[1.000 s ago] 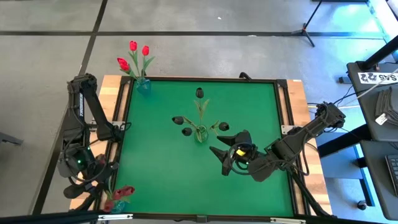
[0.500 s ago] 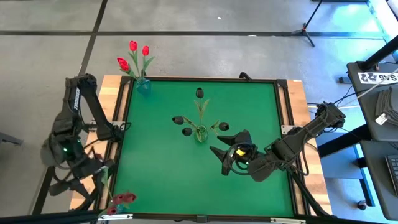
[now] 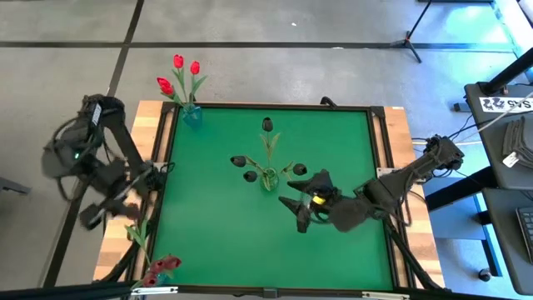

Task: Sort flowers into vase by color
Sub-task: Return to Home Position

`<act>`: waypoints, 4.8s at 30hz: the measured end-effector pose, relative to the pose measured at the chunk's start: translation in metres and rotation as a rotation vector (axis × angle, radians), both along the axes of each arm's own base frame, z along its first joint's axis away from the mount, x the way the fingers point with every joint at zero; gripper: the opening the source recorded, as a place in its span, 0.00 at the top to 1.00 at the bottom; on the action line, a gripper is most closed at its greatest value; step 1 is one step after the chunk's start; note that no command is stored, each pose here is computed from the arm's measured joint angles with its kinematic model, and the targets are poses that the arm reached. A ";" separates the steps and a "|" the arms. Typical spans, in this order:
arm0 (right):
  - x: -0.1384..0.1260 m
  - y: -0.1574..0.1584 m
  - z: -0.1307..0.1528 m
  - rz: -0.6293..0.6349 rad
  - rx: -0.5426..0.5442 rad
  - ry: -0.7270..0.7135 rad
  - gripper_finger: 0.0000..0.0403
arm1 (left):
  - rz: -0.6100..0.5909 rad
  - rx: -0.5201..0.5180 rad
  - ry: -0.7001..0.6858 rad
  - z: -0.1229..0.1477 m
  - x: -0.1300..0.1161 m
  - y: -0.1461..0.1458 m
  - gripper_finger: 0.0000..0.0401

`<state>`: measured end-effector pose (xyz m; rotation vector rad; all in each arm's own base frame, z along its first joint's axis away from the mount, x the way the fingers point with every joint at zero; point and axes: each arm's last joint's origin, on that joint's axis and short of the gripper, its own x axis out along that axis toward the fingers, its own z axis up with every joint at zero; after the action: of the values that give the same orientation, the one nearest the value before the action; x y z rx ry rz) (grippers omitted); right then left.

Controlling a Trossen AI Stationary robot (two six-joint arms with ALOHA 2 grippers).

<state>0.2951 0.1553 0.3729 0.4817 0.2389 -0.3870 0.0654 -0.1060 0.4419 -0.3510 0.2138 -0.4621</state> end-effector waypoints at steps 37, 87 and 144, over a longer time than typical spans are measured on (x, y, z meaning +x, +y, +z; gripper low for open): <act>-0.223 -0.143 0.040 0.237 -0.253 -0.267 0.94 | 0.753 -0.167 -0.112 -0.027 0.071 0.103 0.96; -0.207 -0.174 -0.171 0.232 -0.578 -0.408 0.95 | 0.431 0.179 -0.445 -0.252 0.029 0.099 0.96; -0.199 -0.176 -0.204 0.287 -0.604 -0.215 0.95 | 0.396 0.215 -0.219 -0.274 0.032 0.101 0.96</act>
<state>0.0962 -0.0207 0.1689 -0.1084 -0.0245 -0.1105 0.0972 -0.0052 0.1679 -0.1238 -0.0221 -0.0821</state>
